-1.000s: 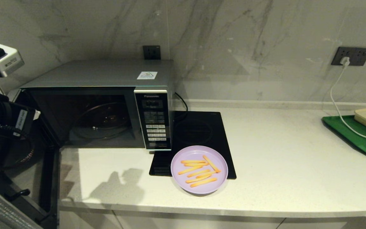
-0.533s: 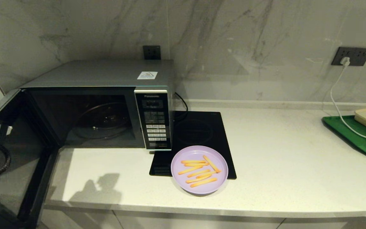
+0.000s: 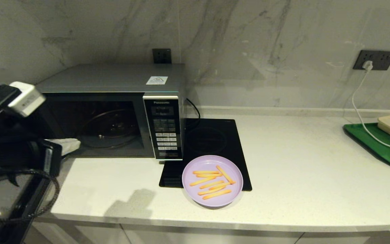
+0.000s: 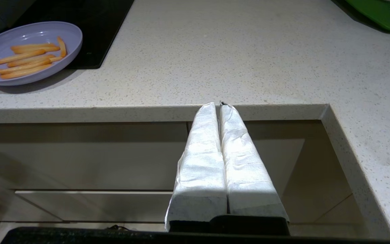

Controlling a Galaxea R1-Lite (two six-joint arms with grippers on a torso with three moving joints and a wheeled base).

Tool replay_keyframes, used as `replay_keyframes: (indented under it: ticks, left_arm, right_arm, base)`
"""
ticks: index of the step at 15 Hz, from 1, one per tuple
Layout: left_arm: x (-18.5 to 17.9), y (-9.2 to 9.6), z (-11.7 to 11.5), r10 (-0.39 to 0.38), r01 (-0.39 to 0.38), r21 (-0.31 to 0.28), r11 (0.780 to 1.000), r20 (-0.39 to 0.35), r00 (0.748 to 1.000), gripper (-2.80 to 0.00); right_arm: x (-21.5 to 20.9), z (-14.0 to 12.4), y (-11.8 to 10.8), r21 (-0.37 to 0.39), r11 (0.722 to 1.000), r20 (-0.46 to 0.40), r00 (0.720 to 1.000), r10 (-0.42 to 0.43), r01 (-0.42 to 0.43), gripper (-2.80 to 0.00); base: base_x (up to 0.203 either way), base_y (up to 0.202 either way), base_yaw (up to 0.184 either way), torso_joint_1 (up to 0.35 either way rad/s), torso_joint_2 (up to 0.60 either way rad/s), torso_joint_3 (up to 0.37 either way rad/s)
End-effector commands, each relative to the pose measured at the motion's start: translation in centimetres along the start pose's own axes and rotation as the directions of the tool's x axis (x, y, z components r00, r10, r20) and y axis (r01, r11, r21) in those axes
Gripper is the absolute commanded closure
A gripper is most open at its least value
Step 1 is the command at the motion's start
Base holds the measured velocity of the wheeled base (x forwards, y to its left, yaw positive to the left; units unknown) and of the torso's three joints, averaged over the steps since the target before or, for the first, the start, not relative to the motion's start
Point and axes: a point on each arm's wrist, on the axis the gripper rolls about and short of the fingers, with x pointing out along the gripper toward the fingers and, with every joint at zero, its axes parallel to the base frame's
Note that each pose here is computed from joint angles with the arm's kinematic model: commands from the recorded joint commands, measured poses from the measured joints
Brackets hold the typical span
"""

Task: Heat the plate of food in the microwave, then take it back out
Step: Open the microwave oven, then put the plate in the microwave oven

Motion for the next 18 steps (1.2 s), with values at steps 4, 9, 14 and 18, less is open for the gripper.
replay_keyframes:
  ticks: [4, 9, 14, 18]
  left_arm:
    - [6.6, -7.5, -0.4, -0.143, 0.133, -0.066, 0.989, -0.181, 0.973, 0.00]
    - [7.1, -7.0, 0.1, -0.033, -0.018, -0.188, 0.982, -0.262, 0.965, 0.00]
    - [6.4, -8.2, 0.0, -0.060, 0.005, -0.196, 0.981, -0.273, 0.960, 0.00]
    - [6.1, -3.4, 0.9, 0.282, -0.339, -0.205, 0.918, -0.263, 0.923, 0.00]
  right_arm:
    - [0.0, 0.0, 0.0, -0.001, 1.000, -0.001, 1.000, 0.000, 0.000, 0.00]
    - [0.0, 0.0, 0.0, 0.001, 1.000, -0.001, 1.000, 0.001, -0.001, 0.00]
    - [0.0, 0.0, 0.0, 0.001, 1.000, -0.001, 1.000, 0.000, 0.000, 0.00]
    - [0.0, 0.0, 0.0, -0.001, 1.000, -0.001, 1.000, 0.000, 0.000, 0.00]
  base:
    - [0.000, 0.000, 0.000, 0.000, 0.00, 0.000]
    - [0.000, 0.000, 0.000, 0.000, 0.00, 0.000]
    - [0.000, 0.000, 0.000, 0.000, 0.00, 0.000]
    - [0.000, 0.000, 0.000, 0.000, 0.00, 0.000]
